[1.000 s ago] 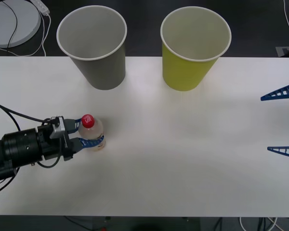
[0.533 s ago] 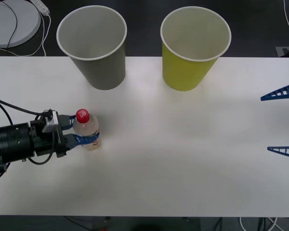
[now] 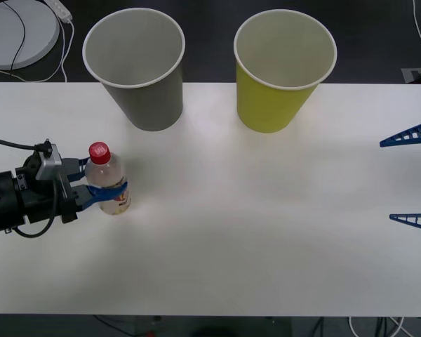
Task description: Put the can into the green bin and the plastic bottle into the gray bin
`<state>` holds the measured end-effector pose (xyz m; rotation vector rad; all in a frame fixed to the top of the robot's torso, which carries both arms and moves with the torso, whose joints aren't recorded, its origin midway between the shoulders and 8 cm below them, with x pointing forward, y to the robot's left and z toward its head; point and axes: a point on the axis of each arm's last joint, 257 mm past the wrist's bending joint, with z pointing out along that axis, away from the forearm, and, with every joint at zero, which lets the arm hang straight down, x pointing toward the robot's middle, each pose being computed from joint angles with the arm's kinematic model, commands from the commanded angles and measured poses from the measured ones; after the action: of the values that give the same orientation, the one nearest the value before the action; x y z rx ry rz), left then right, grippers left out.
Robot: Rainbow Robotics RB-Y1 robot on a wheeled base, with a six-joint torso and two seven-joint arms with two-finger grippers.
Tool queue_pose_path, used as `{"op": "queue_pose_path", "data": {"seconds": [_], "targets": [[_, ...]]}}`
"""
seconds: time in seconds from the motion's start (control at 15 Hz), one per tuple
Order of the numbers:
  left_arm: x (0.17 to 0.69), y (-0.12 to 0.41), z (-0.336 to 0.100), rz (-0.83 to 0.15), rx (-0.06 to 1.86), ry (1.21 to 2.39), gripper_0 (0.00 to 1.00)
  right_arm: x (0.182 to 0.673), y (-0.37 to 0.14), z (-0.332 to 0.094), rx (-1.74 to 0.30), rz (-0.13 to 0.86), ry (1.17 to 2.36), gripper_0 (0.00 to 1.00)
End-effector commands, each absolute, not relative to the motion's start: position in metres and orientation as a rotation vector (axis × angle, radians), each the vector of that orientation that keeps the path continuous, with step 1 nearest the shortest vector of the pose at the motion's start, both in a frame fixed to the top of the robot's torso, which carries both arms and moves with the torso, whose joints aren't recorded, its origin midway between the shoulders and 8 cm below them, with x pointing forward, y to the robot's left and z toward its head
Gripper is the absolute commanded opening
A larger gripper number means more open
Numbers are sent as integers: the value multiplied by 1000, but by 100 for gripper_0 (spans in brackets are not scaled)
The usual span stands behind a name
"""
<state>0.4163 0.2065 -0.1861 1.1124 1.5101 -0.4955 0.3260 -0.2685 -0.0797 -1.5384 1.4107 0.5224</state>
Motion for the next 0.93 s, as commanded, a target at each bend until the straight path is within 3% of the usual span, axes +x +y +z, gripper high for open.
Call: {"op": "queue_pose_path", "data": {"seconds": [0.07, 0.53, 0.93], "targets": [[420, 221, -171, -460, 1065, 1547, 0, 326, -269, -80, -1538, 522, 1411, 100], [442, 265, -152, -309, 942, 1592, 0, 326, -269, -80, -1538, 522, 1411, 100], [449, 289, -130, -257, 908, 1666, 0, 326, -269, -80, -1538, 522, 1411, 100]]}}
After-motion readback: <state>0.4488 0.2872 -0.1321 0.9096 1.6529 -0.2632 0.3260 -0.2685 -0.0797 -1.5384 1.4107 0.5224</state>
